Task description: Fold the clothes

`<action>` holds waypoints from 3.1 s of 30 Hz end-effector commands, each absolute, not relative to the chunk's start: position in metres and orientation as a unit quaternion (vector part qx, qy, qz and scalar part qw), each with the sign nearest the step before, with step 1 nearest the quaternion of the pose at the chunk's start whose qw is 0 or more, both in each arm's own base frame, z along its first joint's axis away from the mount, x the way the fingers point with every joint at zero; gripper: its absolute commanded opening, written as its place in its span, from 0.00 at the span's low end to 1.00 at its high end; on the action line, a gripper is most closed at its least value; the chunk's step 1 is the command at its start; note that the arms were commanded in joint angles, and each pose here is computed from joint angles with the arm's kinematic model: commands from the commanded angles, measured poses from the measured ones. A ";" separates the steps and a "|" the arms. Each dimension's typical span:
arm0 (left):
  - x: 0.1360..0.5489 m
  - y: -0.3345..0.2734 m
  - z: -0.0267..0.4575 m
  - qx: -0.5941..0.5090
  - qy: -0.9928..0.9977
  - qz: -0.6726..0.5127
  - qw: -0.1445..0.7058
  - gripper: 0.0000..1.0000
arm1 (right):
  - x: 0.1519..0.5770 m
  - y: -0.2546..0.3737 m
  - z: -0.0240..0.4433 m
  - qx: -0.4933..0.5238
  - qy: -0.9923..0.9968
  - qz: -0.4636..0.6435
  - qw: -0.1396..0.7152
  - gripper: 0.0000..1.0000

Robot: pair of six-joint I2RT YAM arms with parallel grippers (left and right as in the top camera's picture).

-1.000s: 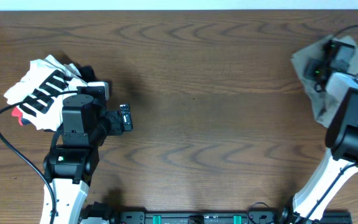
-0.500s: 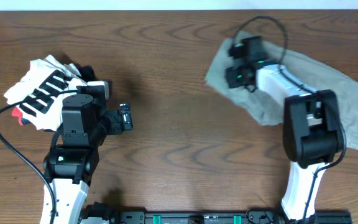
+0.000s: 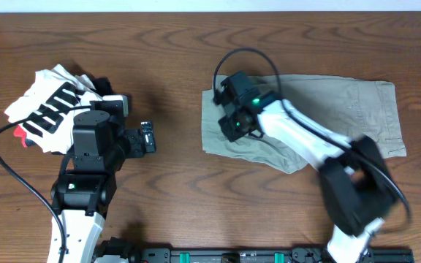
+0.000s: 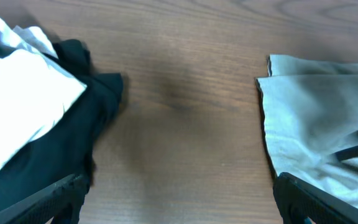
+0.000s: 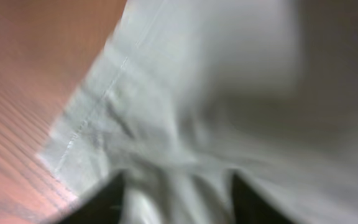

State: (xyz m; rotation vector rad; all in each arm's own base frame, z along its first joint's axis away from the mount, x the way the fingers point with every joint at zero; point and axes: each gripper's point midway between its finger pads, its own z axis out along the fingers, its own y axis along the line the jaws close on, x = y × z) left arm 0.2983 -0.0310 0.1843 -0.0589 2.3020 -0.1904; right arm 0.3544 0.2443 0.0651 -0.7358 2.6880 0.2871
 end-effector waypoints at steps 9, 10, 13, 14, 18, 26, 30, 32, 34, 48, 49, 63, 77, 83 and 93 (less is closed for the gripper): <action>0.312 -0.086 0.139 -0.003 0.928 -0.227 0.296 0.98 | 0.362 0.096 0.252 -0.060 0.927 0.036 0.369 0.92; 0.313 -0.094 0.133 0.003 0.928 -0.246 0.280 0.98 | 0.359 0.084 0.253 -0.048 0.929 0.030 0.367 0.92; 0.316 -0.117 0.105 0.014 0.931 -0.282 0.232 0.98 | 0.350 0.059 0.251 -0.021 0.936 0.016 0.351 0.92; 0.317 -0.126 0.093 0.015 0.934 -0.287 0.214 0.98 | 0.347 0.052 0.249 -0.013 0.939 0.011 0.343 0.92; 0.318 -0.159 0.061 0.040 0.935 -0.305 0.177 0.98 | 0.341 0.041 0.242 0.000 0.946 0.003 0.324 0.92; 0.326 -0.213 0.015 0.056 0.929 -0.331 0.158 0.98 | 0.337 0.040 0.239 0.014 0.949 0.005 0.314 0.92; 0.330 -0.226 0.001 0.036 0.926 -0.344 0.152 0.98 | 0.335 0.039 0.238 0.014 0.951 0.005 0.309 0.92; 0.332 -0.236 -0.001 0.036 0.921 -0.356 0.156 0.95 | 0.335 0.039 0.238 0.014 0.951 0.005 0.309 0.92; 0.333 -0.245 0.001 0.042 0.916 -0.365 0.162 0.83 | 0.335 0.039 0.238 0.014 0.951 0.004 0.309 0.92; 0.342 -0.188 0.020 0.007 0.927 -0.333 0.169 0.06 | 0.332 0.003 0.233 0.089 0.951 -0.010 0.295 0.92; 0.345 -0.179 0.026 0.006 0.927 -0.329 0.177 0.06 | 0.331 -0.003 0.231 0.100 0.951 -0.011 0.292 0.93; 0.358 -0.123 0.053 -0.039 0.925 -0.309 0.217 0.34 | 0.309 -0.063 0.132 0.162 0.975 0.064 0.136 0.99; 0.354 -0.123 0.050 -0.043 0.928 -0.307 0.206 0.72 | 0.264 -0.093 0.014 0.309 0.933 0.167 0.072 0.99; 0.353 -0.122 0.050 -0.043 0.928 -0.307 0.205 0.73 | 0.251 -0.084 -0.013 0.321 0.926 0.184 0.080 0.99; 0.353 -0.122 0.050 -0.043 0.928 -0.307 0.204 0.73 | 0.236 -0.054 -0.044 0.369 0.893 0.235 0.103 0.99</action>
